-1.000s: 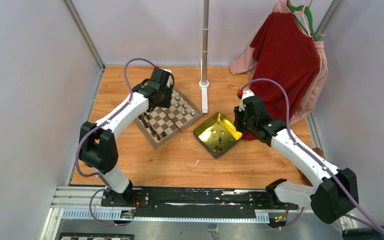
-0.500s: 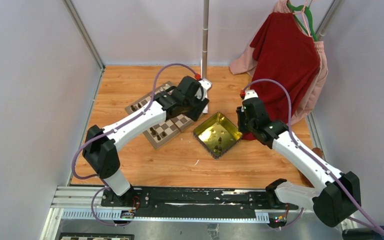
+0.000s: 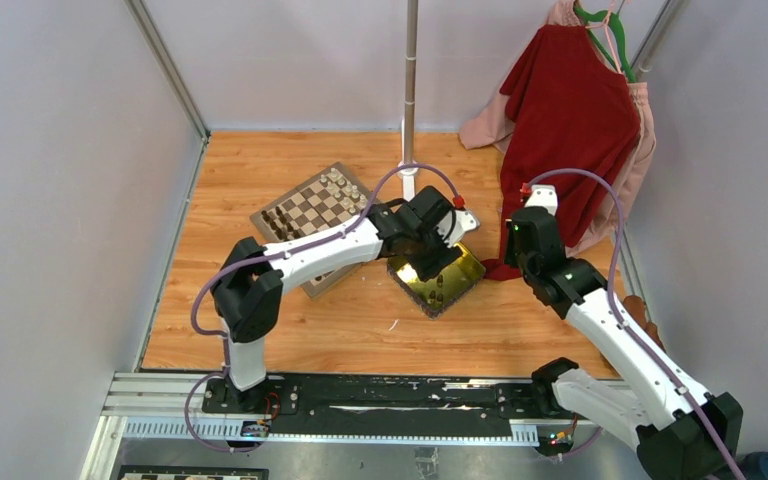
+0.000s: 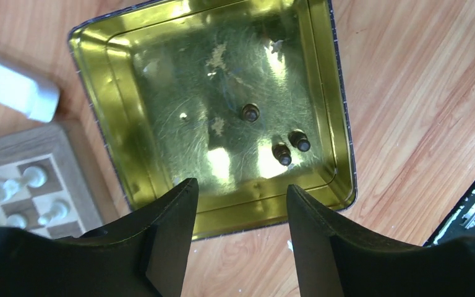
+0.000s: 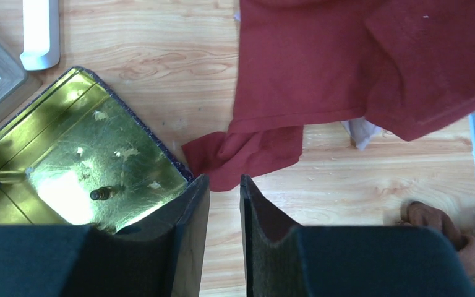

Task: Set up the chess pieces on the board
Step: Pick up the chess piece from the storage box.

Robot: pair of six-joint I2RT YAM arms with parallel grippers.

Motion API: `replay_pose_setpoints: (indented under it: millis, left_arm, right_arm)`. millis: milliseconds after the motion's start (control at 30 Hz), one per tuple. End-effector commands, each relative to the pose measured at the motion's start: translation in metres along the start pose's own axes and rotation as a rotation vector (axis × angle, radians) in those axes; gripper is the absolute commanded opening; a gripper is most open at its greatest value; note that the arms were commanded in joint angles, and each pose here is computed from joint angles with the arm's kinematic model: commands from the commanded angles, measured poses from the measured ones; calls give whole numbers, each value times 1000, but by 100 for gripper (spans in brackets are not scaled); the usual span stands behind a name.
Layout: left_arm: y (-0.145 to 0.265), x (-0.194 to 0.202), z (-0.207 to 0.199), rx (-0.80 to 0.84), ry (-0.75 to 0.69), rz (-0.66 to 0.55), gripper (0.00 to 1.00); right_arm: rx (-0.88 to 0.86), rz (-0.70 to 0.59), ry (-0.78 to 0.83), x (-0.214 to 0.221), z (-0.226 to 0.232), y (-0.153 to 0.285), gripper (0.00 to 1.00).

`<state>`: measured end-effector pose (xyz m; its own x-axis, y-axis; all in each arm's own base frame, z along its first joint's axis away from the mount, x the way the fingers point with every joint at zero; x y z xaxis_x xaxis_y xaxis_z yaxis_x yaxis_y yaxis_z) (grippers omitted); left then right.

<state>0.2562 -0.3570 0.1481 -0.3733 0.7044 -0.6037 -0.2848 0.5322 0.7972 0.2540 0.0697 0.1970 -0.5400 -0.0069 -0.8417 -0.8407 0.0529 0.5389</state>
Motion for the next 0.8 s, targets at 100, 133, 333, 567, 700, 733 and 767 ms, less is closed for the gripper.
replay_pose_setpoints:
  millis: [100,133,333,567,700,733,767]
  left_arm:
    - [-26,-1,-20,85,-51,37,60]
    - [-29,0,-21,89,-53,44,60]
    - [-46,5,-23,102,-51,75,59]
    - [-62,8,-23,100,-41,92,59]
    - [-69,9,-21,84,-39,90,58]
    - [-70,8,-20,78,-38,86,59]
    - [-72,8,-20,77,-39,85,59]
  right_arm:
    - [98,-15,-44,8,-25,9,29]
    - [101,-14,-44,9,-26,9,29]
    - [107,-14,-45,11,-28,9,29]
    - [100,-9,-29,9,-26,7,29]
    - [95,-13,-21,6,-25,8,29]
    - [94,-14,-22,5,-25,8,29]
    - [92,-14,-20,5,-25,8,29]
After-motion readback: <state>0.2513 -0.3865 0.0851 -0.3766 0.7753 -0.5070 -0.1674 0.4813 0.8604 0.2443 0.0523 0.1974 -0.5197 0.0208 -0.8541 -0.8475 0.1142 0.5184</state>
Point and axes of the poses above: each gripper's point midway between its finger pads, its own y axis back along the fingers, its own z axis along the line the jaws close on, x = y × z, the point moved 3 cm from there along y, back along the fingers, and after that the axes turned 1 degree about y, right-handed, at the moved point
